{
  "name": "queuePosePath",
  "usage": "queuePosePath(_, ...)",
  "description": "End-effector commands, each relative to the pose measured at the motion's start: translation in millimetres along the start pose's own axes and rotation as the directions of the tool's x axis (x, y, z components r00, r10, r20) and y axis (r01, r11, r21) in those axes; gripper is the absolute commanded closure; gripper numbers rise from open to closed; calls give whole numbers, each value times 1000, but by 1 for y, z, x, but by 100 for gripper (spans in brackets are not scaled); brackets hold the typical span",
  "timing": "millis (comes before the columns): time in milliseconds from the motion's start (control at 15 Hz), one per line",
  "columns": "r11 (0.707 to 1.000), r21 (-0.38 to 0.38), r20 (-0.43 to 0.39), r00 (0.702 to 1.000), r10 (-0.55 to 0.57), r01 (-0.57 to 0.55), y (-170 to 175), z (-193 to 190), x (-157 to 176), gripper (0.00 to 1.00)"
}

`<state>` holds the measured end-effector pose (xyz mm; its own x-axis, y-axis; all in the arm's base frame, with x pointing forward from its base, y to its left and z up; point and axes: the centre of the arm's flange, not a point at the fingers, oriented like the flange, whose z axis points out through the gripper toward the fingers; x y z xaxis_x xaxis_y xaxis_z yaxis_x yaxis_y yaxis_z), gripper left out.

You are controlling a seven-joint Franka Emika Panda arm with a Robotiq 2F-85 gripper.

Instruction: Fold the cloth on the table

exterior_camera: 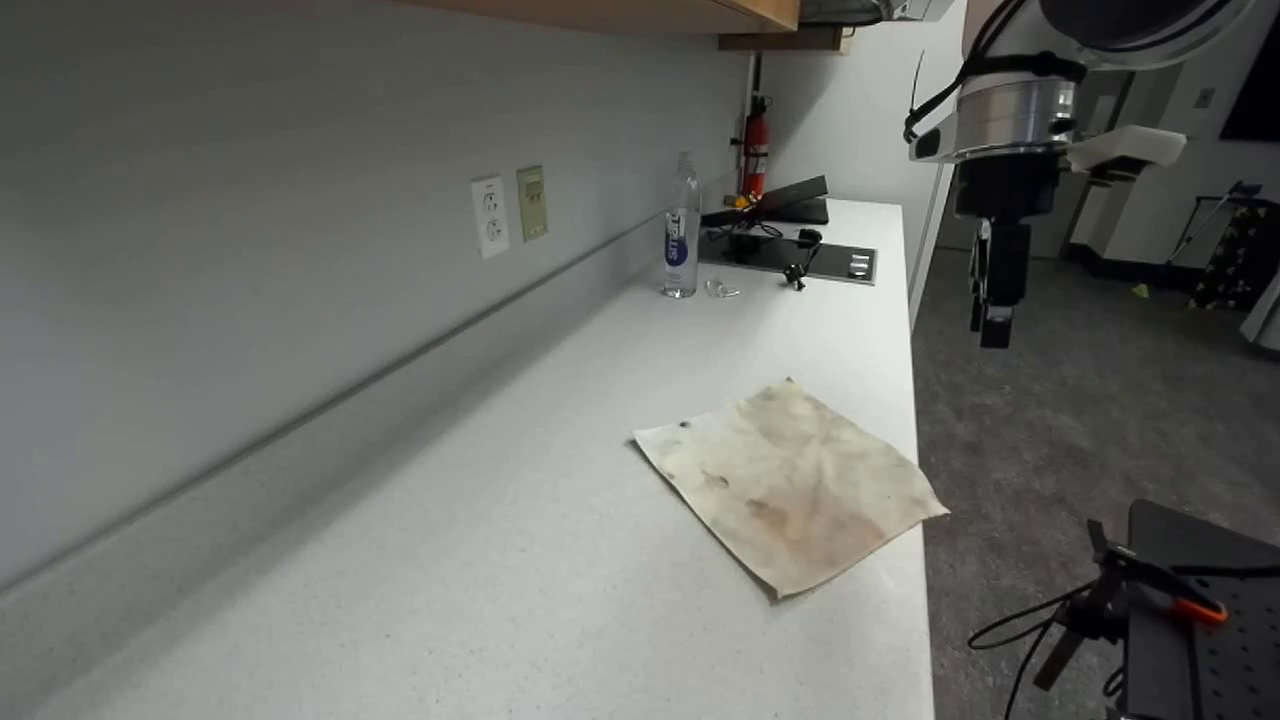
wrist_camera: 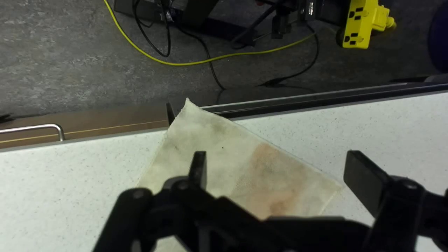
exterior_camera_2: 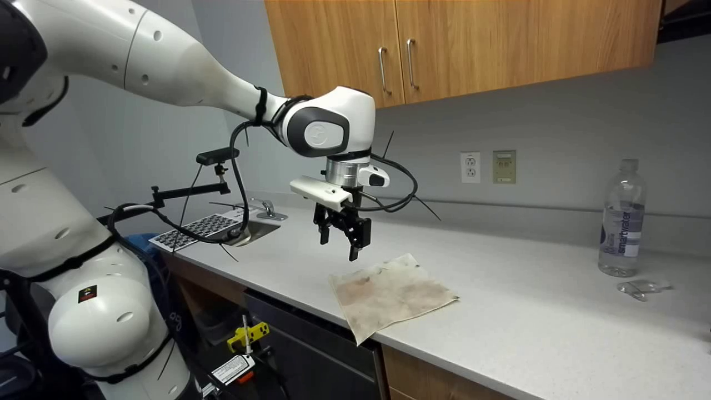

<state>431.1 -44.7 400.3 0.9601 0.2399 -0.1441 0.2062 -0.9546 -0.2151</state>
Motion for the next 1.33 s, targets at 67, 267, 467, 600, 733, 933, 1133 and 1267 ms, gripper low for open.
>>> queuePosePath(67, 1000, 0, 0, 1000, 0, 0, 0, 0, 0, 0)
queuePosePath(267, 1000, 0, 0, 1000, 0, 0, 0, 0, 0, 0)
queuePosePath(467, 1000, 0, 0, 1000, 0, 0, 0, 0, 0, 0)
queuePosePath(600, 1000, -4, 2, 1000, 5, -5, 4, 3, 2, 0)
queuePosePath(733, 1000, 1, 9, 1000, 2, -2, 7, 7, 4, 0)
queuePosePath(933, 1000, 6, 29, 1000, -1, 1, 10, 12, 6, 0)
queuePosePath(1133, 1000, 7, 36, 999, 12, -12, 6, 15, 4, 0)
queuePosePath(1267, 1000, 8, 41, 999, 12, -13, 7, 17, 4, 0)
